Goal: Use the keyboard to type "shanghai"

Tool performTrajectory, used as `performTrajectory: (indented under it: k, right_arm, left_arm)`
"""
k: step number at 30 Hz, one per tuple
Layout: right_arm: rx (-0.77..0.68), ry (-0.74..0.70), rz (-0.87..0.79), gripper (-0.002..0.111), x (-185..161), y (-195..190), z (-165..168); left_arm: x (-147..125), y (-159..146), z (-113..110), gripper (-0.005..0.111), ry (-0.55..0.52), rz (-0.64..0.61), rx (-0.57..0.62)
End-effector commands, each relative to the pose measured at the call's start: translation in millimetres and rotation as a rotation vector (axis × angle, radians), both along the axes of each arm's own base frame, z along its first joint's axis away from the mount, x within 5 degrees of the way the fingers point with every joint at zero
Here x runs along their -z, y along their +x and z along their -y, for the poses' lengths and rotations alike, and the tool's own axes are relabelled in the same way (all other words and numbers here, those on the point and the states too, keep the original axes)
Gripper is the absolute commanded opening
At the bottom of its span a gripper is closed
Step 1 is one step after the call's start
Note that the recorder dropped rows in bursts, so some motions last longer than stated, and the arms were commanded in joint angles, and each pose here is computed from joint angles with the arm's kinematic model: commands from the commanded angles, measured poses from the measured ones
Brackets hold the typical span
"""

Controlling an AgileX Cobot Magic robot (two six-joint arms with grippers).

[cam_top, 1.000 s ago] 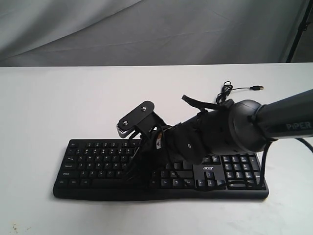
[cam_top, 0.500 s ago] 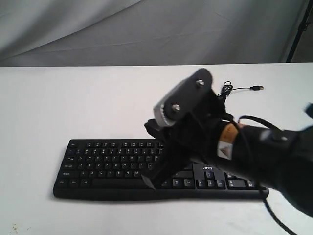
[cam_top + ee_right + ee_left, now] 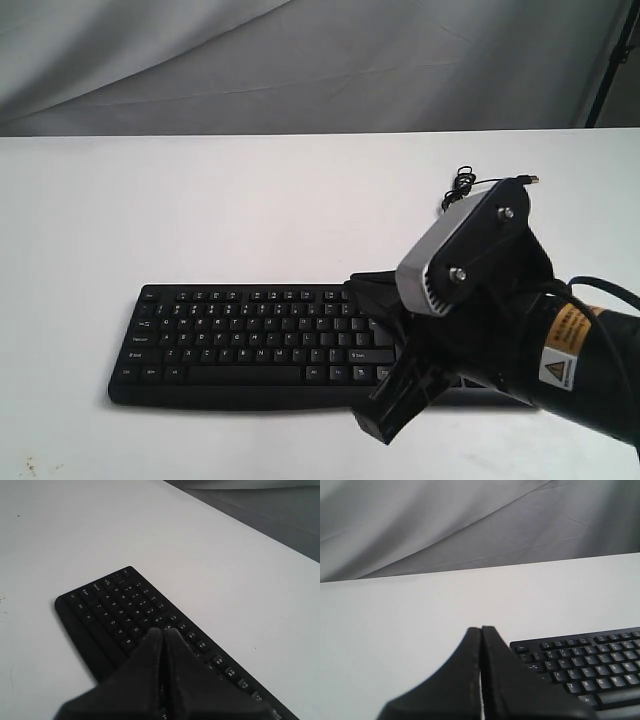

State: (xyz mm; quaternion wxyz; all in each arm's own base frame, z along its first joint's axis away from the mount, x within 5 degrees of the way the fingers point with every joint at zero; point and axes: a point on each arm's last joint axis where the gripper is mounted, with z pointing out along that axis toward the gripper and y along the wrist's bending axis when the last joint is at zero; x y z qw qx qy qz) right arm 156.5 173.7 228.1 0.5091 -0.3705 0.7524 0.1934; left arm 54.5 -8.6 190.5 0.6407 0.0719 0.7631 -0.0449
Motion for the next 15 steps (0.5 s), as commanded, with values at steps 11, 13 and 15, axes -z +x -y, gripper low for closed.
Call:
performTrajectory:
  k: [11,13,15]
  right_arm:
    - [-0.004,0.044,0.019,0.0,-36,-27,32]
    - [0.049,0.086,0.061,0.0,-48,-30,49]
    - [0.133,0.092,0.071,0.0,-48,-33,71]
  left_arm:
    - [1,0,0,0.0,-0.002,0.002,0.003]
    - [1,0,0,0.0,-0.002,0.002,0.003]
    - [1,0,0,0.0,-0.002,0.002,0.003]
